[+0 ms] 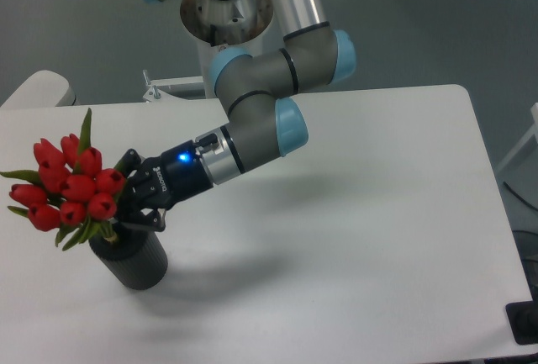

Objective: Insert the flowers into the vase

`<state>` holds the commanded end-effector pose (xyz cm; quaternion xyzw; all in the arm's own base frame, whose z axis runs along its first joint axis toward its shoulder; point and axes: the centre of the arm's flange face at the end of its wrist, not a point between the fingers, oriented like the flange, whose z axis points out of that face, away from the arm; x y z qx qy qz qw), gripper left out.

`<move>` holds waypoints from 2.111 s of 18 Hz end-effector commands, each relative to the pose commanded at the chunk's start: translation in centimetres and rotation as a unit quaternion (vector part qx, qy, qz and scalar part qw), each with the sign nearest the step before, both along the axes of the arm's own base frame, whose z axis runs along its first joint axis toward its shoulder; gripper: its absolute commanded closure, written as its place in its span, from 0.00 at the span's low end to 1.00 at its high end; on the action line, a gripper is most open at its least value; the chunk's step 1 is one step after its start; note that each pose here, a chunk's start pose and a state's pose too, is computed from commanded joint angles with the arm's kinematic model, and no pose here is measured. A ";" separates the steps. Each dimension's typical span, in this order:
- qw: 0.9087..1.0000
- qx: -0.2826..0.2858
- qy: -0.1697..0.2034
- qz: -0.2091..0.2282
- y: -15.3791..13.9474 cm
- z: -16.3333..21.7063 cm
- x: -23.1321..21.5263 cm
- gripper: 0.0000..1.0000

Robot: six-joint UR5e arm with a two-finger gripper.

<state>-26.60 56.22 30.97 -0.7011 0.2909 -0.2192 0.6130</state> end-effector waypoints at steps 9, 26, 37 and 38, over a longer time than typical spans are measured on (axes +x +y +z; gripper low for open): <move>1.000 0.000 0.000 0.004 -1.1 -2.4 -0.3 0.49; 0.994 -0.029 -0.036 0.095 -5.8 0.4 -9.0 0.00; 0.976 -0.090 -0.029 0.197 -10.5 -2.2 -23.1 0.00; 0.971 -0.122 0.002 0.205 -10.6 -2.3 -23.9 0.00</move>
